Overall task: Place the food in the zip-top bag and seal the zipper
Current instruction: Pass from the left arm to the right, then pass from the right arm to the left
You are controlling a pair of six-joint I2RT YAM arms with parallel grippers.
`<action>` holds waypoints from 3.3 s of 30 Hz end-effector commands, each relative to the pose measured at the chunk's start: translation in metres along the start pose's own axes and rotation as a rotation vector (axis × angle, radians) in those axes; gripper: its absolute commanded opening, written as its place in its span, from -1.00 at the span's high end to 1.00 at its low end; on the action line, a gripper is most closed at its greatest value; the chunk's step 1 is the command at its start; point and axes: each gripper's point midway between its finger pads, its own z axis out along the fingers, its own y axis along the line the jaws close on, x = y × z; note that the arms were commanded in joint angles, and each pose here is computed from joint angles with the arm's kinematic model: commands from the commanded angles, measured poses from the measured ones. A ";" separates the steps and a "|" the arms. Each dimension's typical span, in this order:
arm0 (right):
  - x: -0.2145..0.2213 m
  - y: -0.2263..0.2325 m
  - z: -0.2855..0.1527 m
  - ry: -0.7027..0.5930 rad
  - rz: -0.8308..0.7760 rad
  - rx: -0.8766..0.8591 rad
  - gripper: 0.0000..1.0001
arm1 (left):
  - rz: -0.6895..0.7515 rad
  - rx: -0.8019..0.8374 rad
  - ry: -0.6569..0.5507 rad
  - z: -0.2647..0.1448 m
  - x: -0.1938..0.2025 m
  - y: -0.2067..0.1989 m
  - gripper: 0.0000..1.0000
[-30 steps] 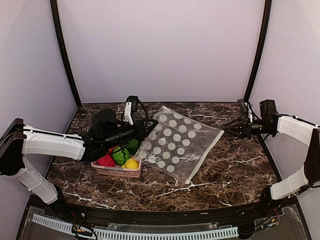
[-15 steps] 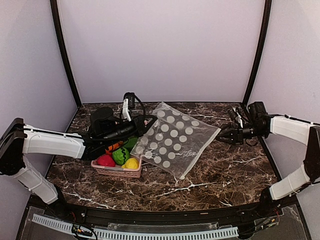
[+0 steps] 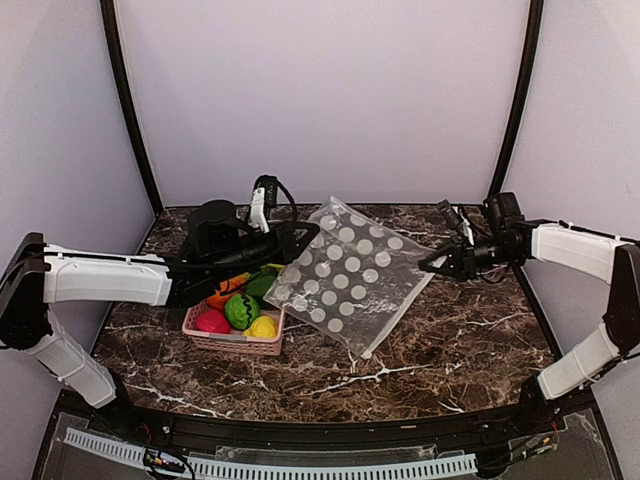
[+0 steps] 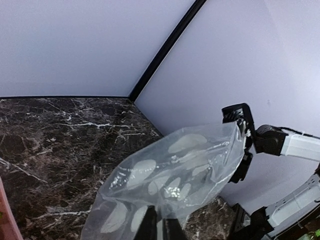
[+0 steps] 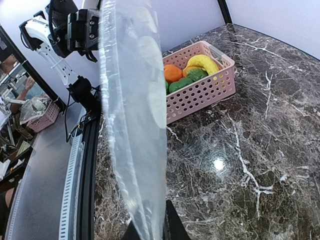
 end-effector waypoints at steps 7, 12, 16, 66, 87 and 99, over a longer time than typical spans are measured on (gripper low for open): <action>-0.032 0.028 -0.013 -0.019 0.110 0.002 1.00 | 0.432 -0.403 0.040 0.000 -0.068 0.008 -0.19; -0.039 0.018 -0.018 -0.022 0.267 0.107 1.00 | 0.714 -0.346 0.151 0.021 -0.032 -0.047 -0.26; -0.056 0.011 -0.026 -0.070 0.415 0.199 1.00 | 0.858 -0.307 0.277 0.052 0.040 -0.084 -0.29; -0.055 0.017 -0.055 -0.220 0.744 0.219 0.96 | 0.932 -0.386 0.236 0.155 0.120 -0.085 0.00; -0.102 -0.012 -0.071 -0.179 0.420 0.382 -0.28 | 0.422 -0.405 0.083 0.129 0.069 -0.050 0.99; -0.099 0.020 -0.010 0.009 0.116 0.362 -0.19 | 0.030 -0.227 -0.159 0.072 0.022 -0.055 0.99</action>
